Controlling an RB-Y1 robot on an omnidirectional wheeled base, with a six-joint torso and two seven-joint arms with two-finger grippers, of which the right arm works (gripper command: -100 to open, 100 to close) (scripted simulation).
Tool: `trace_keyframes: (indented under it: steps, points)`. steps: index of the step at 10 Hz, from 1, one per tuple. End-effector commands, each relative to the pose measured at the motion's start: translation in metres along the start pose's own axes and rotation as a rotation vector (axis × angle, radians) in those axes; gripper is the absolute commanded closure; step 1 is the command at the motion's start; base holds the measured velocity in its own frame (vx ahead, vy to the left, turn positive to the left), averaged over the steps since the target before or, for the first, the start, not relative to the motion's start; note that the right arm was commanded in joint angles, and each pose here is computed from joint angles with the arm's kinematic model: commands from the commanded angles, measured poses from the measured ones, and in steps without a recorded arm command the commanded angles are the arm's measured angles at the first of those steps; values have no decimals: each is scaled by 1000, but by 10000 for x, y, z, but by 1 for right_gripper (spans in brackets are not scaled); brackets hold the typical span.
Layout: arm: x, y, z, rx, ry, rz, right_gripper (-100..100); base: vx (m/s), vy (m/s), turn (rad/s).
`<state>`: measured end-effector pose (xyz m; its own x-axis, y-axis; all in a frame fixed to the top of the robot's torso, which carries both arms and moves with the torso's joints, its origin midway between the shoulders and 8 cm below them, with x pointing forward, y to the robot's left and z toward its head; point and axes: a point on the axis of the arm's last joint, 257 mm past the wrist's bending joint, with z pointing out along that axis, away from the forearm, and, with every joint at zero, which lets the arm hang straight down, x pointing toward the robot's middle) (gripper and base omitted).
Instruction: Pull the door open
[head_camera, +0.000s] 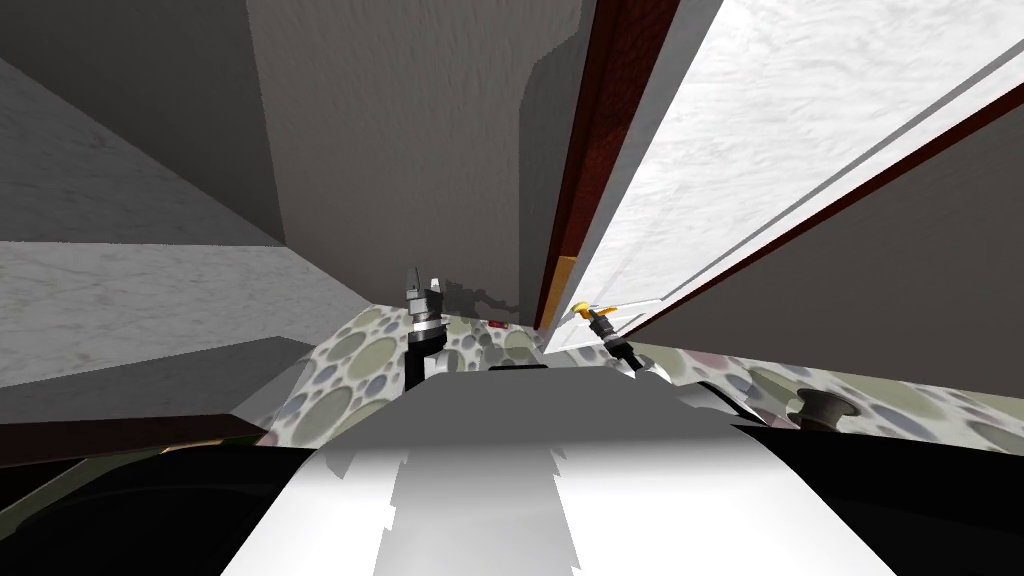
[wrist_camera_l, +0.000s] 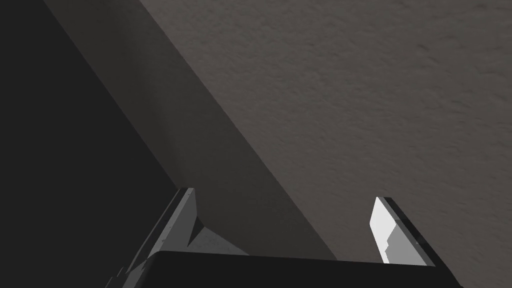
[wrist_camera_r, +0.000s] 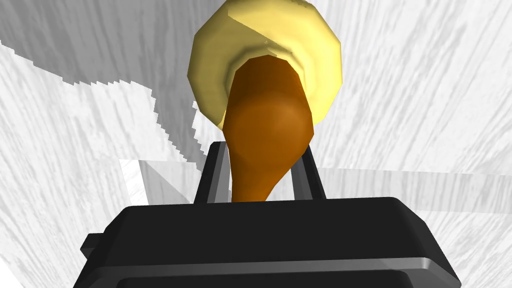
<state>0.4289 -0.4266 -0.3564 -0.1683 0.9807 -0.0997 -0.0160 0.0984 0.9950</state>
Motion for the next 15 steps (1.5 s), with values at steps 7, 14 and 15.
trace_keyframes:
  steps: [7, 14, 15]
  points:
    - [-28, -11, -215, -2, 29, 2, 100, -133, -73, 103]
    - [-114, -1, -535, -6, 48, -2, 100, -122, -67, 128]
    - [-124, 1, -575, -6, 50, -2, 100, -243, -95, 214]
